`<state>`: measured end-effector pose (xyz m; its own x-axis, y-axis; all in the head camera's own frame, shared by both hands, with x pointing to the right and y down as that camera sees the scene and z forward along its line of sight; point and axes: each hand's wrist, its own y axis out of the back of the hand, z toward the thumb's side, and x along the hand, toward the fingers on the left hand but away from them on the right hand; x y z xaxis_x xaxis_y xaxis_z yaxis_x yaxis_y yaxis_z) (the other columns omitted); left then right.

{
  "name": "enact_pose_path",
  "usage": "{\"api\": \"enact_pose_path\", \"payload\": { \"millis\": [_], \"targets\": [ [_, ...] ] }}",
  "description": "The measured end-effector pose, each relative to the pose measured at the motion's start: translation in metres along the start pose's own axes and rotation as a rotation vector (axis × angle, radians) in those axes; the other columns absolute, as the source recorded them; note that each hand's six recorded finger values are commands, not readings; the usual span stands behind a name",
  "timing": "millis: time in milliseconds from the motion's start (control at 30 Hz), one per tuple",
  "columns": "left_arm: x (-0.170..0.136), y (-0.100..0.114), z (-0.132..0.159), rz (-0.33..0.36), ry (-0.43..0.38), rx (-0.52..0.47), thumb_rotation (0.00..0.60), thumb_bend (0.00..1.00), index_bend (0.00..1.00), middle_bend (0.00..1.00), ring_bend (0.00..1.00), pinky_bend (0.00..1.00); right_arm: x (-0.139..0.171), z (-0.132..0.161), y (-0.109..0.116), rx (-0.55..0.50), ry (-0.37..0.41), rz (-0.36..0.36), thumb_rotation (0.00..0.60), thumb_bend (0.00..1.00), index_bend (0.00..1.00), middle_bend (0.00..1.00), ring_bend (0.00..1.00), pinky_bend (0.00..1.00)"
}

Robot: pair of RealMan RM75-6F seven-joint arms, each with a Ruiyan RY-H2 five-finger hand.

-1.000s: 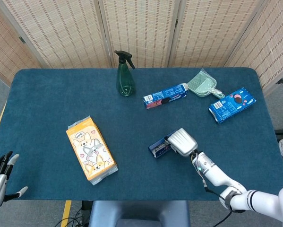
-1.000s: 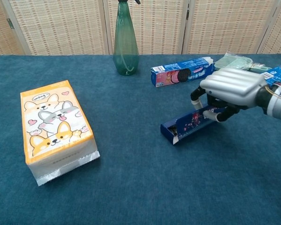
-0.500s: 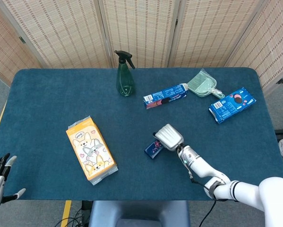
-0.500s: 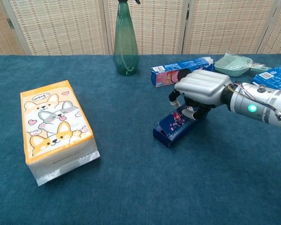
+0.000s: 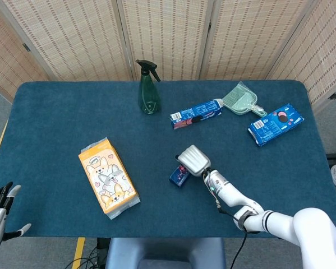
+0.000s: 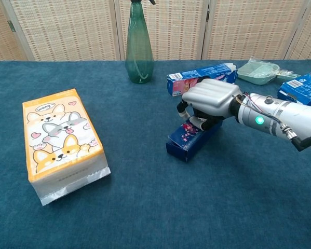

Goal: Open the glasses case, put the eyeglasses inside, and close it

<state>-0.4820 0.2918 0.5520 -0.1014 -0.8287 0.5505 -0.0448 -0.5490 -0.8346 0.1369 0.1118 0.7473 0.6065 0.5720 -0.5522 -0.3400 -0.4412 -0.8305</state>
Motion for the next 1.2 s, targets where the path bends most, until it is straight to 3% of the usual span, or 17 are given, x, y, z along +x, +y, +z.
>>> {"api": "enact_pose_path", "payload": {
  "millis": [133,300,400,600,933,1200],
  "targets": [
    [0.0,0.0,-0.001,-0.004,0.003,0.001,0.6,0.13,0.0,0.0,0.0,0.16,0.001,-0.006,0.003,-0.005,-0.011,-0.006,0.6,0.45,0.09,1.0,1.0,0.9],
    [0.001,0.0,0.003,-0.003,-0.008,0.0,0.6,0.13,0.0,0.0,0.0,0.16,0.005,-0.011,0.004,-0.007,-0.017,-0.005,0.6,0.29,0.07,1.0,1.0,0.9],
    [0.001,0.001,0.003,-0.001,-0.009,0.001,0.6,0.13,0.0,0.0,0.0,0.16,0.007,-0.013,0.004,-0.009,-0.024,-0.008,0.6,0.26,0.05,1.0,1.0,0.9],
    [0.001,0.001,0.004,-0.004,-0.008,0.004,0.6,0.13,0.0,0.0,0.0,0.16,0.005,-0.017,0.004,-0.015,-0.041,-0.011,0.6,0.26,0.0,1.0,1.0,0.9],
    [0.0,0.002,0.002,-0.005,0.001,0.006,0.6,0.13,0.0,0.0,0.0,0.16,0.017,-0.019,0.015,-0.051,-0.016,-0.016,0.6,0.26,0.0,1.0,1.0,0.9],
    [0.002,0.0,0.007,-0.01,-0.017,0.002,0.6,0.13,0.0,0.0,0.0,0.16,0.033,-0.018,0.007,-0.041,0.019,0.075,0.6,0.25,0.02,1.0,1.0,0.9]
  ]
}}
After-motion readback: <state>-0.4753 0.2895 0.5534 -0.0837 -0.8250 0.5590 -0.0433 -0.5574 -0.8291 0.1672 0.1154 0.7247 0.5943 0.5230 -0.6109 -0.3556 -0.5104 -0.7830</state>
